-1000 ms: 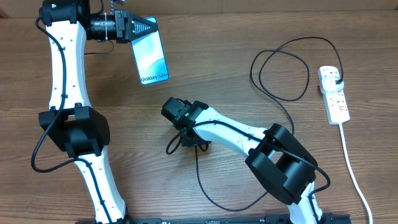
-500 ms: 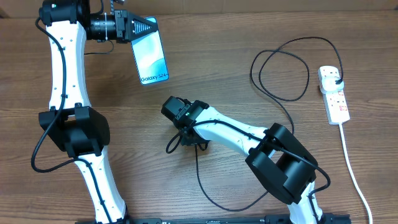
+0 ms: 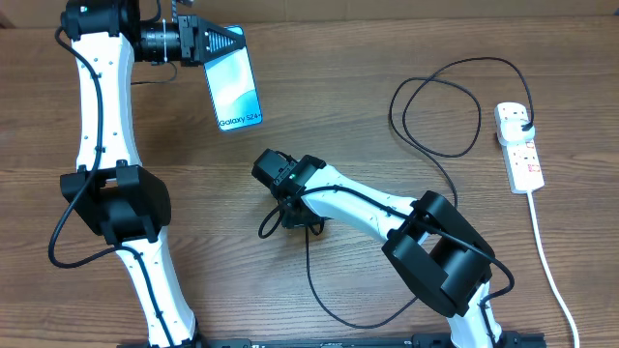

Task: Plug charger to phone and switch on socket
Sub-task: 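Lower the right gripper and close it on the cable just behind the plug, then lift the cable plug with the right gripper toward the phone's bottom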

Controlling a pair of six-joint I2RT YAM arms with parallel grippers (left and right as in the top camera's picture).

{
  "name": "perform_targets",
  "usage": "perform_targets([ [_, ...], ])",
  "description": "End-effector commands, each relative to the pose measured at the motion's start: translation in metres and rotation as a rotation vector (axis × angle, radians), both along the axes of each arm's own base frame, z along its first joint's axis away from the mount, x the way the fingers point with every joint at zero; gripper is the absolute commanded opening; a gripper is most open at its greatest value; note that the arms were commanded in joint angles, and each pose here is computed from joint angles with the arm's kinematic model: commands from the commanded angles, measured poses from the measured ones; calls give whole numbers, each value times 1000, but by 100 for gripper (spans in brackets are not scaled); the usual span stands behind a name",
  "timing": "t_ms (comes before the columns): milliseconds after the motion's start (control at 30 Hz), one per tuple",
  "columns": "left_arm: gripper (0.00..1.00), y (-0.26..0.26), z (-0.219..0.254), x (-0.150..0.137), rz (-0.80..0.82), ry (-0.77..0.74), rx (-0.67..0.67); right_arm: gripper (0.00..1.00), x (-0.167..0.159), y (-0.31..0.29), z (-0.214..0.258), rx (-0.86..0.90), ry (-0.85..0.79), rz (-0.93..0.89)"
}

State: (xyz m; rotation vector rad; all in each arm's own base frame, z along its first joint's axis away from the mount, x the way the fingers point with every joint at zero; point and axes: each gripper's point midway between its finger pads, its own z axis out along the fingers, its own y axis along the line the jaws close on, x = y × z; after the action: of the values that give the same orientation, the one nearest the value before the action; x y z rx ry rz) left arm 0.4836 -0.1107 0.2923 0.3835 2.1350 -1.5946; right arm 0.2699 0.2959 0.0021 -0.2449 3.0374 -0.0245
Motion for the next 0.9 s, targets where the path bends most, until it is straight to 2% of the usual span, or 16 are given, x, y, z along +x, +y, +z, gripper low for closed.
perform_targets([
  [0,4,-6,3,-1,-23,-11,-37,8,4,6,1,18,1,9],
  [267,4,-6,3,-1,-23,-10,-39,4,8,-2,10,7,21,-16],
  [500,4,-8,14,-3,-42,-24,-102,4,10,-8,25,109,148,-79],
  [733,4,-7,15,-2,-42,-41,-100,4,15,5,47,356,263,-14],
  [867,4,-6,15,-1,-41,-44,-100,4,26,19,68,581,298,69],
])
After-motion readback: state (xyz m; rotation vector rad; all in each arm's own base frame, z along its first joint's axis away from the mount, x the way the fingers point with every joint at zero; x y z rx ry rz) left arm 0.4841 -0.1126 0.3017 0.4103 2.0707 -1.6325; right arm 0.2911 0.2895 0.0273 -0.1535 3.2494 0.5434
